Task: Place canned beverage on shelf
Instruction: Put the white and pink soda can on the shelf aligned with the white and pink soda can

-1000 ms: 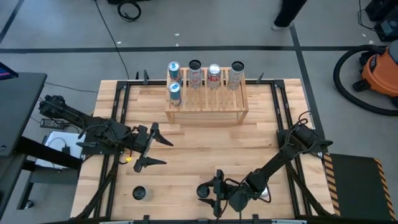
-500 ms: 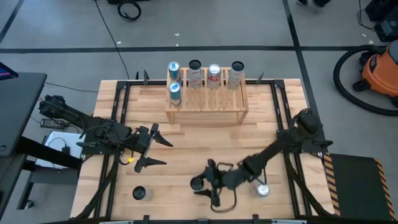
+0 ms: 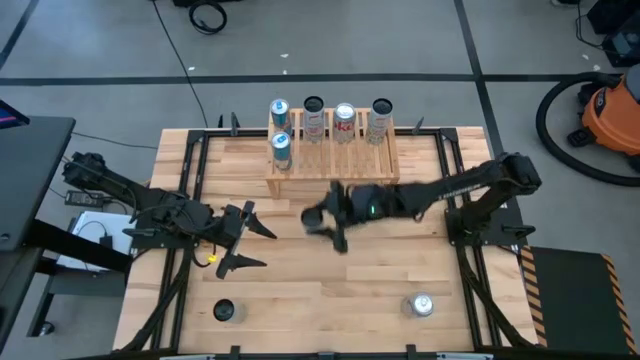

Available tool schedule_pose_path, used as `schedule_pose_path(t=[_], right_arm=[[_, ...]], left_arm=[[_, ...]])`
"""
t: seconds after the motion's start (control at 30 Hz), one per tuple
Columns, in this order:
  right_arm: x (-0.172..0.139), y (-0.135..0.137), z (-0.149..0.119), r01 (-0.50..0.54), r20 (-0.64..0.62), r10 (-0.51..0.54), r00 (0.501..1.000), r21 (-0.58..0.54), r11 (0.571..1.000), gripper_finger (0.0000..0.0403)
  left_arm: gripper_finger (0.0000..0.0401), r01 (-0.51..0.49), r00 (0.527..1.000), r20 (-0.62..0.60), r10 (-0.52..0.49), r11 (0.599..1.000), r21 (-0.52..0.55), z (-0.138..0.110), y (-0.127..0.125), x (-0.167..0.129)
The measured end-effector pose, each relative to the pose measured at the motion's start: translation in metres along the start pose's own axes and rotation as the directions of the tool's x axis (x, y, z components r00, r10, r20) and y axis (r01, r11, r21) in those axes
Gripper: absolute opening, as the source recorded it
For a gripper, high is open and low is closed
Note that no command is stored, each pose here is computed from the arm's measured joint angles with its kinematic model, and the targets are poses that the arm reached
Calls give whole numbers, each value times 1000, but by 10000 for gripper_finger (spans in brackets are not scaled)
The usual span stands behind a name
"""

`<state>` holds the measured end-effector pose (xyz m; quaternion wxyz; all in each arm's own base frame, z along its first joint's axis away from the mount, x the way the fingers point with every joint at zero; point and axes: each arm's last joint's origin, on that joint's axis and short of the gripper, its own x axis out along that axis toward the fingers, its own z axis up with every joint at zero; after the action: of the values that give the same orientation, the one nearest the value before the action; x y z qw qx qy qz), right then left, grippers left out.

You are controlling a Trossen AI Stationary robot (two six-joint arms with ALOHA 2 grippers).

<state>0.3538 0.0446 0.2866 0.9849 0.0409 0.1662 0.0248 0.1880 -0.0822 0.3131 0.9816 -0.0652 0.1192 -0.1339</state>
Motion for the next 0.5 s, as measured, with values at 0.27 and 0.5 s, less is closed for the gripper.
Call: schedule_pose_path(t=[0.27, 0.5], right_arm=[[-20, -64, 20, -52, 57, 51, 997, 18, 998, 271], [-37, -94, 35, -83, 135, 83, 987, -3, 997, 272]], left_arm=[[332, -9, 999, -38, 11, 999, 37, -4, 1, 0], [332, -8, 999, -38, 11, 998, 63, -4, 1, 0]])
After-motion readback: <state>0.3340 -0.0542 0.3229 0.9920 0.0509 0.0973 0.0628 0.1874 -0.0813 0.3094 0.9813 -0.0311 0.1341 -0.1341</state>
